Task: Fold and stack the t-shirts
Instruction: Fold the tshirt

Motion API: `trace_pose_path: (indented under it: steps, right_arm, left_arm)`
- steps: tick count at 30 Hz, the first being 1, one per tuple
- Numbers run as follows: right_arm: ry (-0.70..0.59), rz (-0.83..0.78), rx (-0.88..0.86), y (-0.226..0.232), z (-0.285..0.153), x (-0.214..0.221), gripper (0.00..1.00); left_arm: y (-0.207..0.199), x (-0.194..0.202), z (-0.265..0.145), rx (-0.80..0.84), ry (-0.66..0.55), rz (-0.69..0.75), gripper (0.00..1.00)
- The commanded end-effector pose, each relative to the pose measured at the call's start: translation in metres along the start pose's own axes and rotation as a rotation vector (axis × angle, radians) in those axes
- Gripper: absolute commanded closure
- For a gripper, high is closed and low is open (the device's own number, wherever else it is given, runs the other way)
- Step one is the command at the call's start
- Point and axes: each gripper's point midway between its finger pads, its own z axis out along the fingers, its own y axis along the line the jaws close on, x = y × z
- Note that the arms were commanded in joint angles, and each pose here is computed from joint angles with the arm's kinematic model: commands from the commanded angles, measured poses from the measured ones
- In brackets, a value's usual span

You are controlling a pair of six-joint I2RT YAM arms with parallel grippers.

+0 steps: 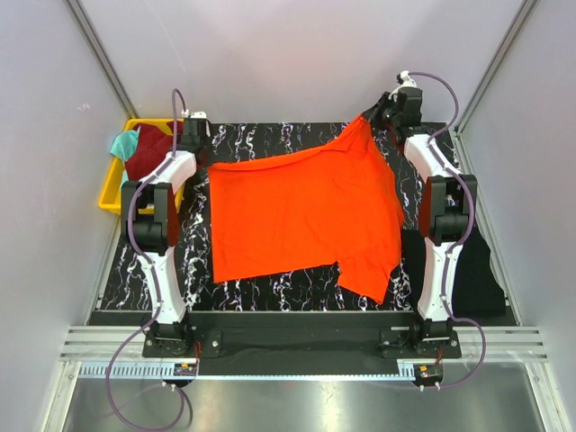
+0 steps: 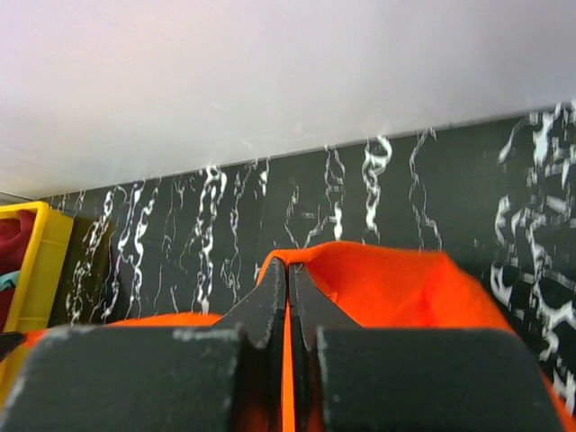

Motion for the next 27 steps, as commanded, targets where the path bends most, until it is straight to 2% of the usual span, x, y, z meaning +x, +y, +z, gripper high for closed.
trace_pose_path:
  steps: [1,4,8,14,19,27]
  right_arm:
    - [0.058,0.098,0.05,0.001,-0.018,-0.004,1.0]
    - [0.139,0.131,0.154,-0.008,-0.04,0.011,1.0]
    - [0.181,0.158,0.242,-0.016,-0.078,0.023,1.0]
    - [0.262,0.24,0.316,-0.019,-0.113,0.04,1.0]
    - [0.334,0.279,0.365,-0.024,-0.135,0.057,1.0]
    - [0.408,0.235,0.421,-0.044,-0.156,0.079,1.0]
  left_arm:
    - [-0.014,-0.017,-0.025,0.092,-0.016,-0.047,1.0]
    - [-0.018,-0.003,-0.033,0.12,0.045,-0.06,1.0]
    - [-0.02,0.015,-0.048,0.137,0.092,-0.093,1.0]
    - [-0.016,0.048,-0.068,0.143,0.193,-0.095,1.0]
    - [-0.008,0.066,-0.082,0.125,0.238,-0.061,1.0]
    - [0.003,0.091,-0.083,0.086,0.315,-0.03,1.0]
